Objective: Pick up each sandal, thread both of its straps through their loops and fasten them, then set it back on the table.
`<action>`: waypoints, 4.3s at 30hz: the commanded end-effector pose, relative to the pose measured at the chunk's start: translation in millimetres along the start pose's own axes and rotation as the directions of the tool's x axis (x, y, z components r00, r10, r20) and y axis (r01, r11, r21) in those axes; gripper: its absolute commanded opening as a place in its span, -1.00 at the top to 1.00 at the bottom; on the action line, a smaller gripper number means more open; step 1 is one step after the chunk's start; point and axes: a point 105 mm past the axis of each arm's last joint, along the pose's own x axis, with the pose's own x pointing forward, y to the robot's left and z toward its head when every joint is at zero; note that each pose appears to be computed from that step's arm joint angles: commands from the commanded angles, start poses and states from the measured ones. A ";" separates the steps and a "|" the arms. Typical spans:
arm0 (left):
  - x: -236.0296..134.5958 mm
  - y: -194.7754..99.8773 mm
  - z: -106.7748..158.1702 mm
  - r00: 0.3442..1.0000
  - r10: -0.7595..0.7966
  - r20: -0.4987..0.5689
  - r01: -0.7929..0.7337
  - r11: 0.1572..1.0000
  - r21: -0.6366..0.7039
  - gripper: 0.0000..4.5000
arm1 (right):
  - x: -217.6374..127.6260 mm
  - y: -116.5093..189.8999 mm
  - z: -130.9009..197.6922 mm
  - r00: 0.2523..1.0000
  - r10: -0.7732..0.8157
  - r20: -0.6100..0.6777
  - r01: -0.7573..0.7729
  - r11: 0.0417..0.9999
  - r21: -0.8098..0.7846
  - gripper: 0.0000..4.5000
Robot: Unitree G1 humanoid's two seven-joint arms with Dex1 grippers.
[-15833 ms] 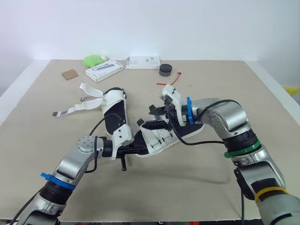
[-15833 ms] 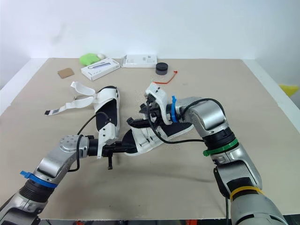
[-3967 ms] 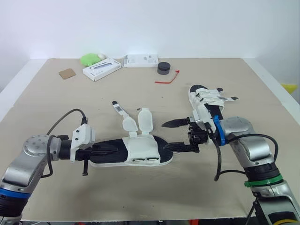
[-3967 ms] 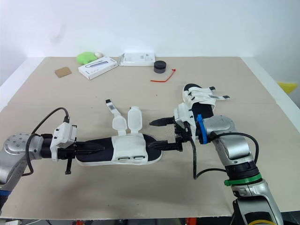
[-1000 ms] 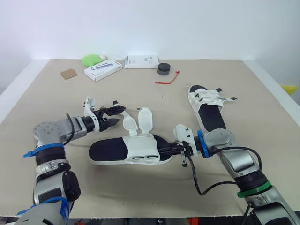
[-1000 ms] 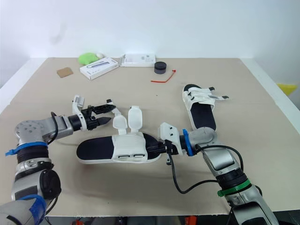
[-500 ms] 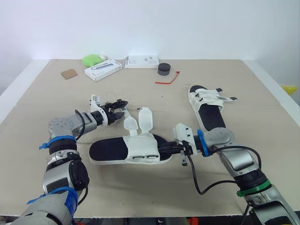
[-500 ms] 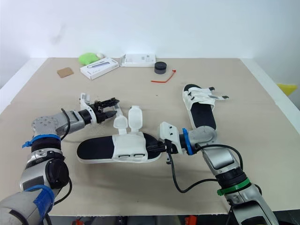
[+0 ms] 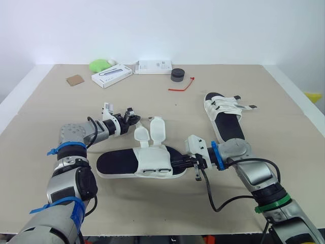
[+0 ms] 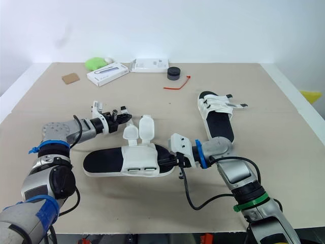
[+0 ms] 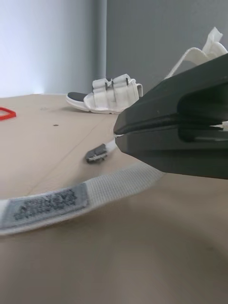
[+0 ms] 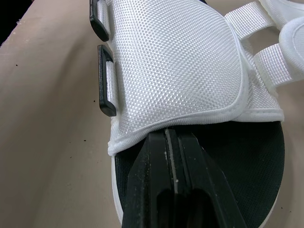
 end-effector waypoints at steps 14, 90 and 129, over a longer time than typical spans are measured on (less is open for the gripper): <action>-35.0 -33.3 9.8 0.988 -0.142 -0.059 0.148 0.983 0.112 0.25 | -0.8 -0.1 8.7 1.000 -0.001 0.016 0.001 0.999 -0.044 1.00; -84.4 -73.0 -116.7 0.867 -0.208 -0.452 0.135 -0.777 0.615 0.99 | 1.0 2.1 7.9 1.000 0.031 -0.003 -0.031 0.997 -0.073 1.00; -99.3 -58.3 -102.0 0.842 -0.089 -0.532 0.228 -0.836 0.500 0.41 | 2.9 1.0 8.9 0.998 0.055 -0.007 -0.056 0.995 -0.083 1.00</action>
